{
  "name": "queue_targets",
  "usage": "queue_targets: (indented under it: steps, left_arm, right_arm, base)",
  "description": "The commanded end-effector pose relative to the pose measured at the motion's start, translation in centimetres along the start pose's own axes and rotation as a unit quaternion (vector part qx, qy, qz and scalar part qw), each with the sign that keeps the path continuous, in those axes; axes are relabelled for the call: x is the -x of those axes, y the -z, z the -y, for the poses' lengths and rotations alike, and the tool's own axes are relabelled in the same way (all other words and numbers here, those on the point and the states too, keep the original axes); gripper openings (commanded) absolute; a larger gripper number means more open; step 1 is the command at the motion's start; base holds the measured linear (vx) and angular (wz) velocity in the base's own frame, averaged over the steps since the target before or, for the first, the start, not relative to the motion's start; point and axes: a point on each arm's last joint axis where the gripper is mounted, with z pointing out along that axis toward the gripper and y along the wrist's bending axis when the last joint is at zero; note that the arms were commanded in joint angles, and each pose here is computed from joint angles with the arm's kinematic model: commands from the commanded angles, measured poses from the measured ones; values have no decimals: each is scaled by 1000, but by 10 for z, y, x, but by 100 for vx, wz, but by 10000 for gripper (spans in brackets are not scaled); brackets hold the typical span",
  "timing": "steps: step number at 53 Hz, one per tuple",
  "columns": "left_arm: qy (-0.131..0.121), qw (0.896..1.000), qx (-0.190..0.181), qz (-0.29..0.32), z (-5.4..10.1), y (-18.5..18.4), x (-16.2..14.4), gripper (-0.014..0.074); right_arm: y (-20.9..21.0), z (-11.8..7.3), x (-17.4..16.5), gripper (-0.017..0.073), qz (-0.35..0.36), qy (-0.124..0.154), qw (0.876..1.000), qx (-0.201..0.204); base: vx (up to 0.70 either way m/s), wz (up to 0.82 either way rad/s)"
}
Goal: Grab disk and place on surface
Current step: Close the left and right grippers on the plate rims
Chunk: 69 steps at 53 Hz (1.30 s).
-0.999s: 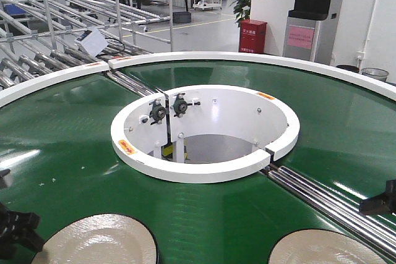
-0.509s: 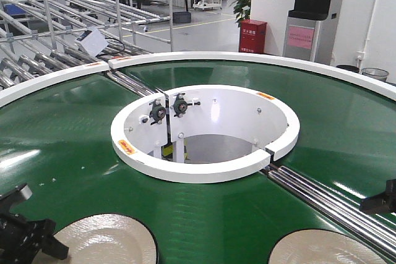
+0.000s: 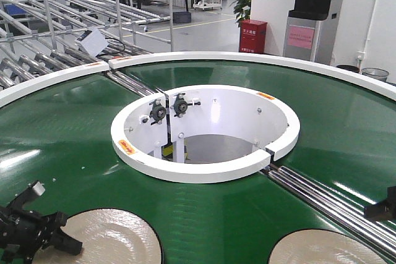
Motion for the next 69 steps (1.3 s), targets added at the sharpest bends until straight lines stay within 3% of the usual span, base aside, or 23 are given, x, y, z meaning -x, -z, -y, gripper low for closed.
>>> queue_targets:
  steps: [1, 14, 29, 50, 69]
  left_arm:
    - [-31, 999, -2, 18, 18, 10, 4, -9]
    - [-21, 999, -20, 36, 24, 13, 7, -8]
    - [-32, 997, -41, 58, 34, 20, 10, -8]
    - [-35, 997, -39, 63, 35, 22, 11, -8]
    - [-37, 996, -47, 68, 37, 22, 11, -8]
  right_arm:
    - [13, -4, 10, 567, 37, 11, 999, -20]
    - [11, 15, 6, 564, 8, 22, 994, -111]
    - [-15, 34, 3, 564, -50, 13, 991, -121]
    - [-54, 57, -3, 564, -117, -5, 987, -112]
    - [-90, 61, -7, 563, -136, -45, 990, -13]
  base:
    - [0, 0]
    - [0, 0]
    - [0, 0]
    - [0, 0]
    - [0, 0]
